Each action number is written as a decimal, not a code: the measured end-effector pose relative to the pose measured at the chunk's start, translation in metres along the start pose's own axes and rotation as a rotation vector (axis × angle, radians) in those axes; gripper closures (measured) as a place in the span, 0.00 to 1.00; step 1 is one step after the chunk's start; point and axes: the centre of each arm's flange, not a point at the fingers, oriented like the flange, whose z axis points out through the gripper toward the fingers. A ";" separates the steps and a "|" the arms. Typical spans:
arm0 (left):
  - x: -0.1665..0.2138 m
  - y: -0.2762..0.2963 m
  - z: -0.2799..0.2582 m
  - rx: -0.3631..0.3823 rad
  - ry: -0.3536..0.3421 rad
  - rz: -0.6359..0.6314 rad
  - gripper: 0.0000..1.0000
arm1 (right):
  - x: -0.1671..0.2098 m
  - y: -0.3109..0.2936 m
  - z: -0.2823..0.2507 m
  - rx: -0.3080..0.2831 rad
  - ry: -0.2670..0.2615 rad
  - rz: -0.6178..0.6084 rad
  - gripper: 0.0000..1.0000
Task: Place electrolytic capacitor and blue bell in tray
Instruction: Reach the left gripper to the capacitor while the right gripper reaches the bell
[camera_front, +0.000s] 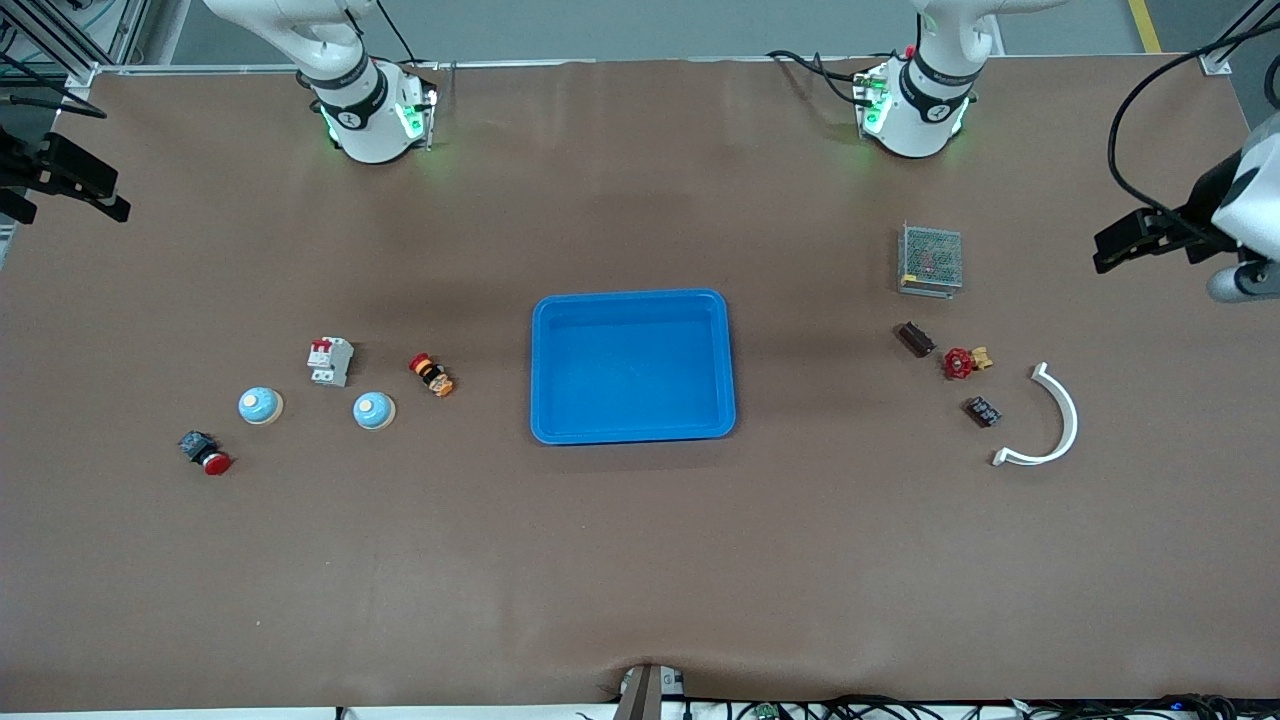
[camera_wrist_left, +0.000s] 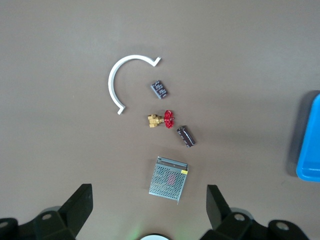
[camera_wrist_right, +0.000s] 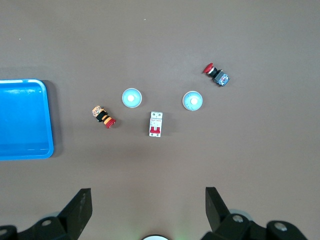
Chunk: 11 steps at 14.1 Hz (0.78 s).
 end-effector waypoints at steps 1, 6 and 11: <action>0.002 0.002 0.014 0.002 -0.018 -0.047 0.00 | 0.000 0.000 0.000 0.000 0.000 0.000 0.00; -0.003 0.017 0.093 -0.006 -0.114 -0.210 0.00 | 0.005 -0.001 0.008 0.000 -0.017 -0.003 0.00; -0.019 0.057 0.171 0.017 -0.131 -0.304 0.00 | 0.019 -0.003 0.026 0.001 -0.034 -0.007 0.00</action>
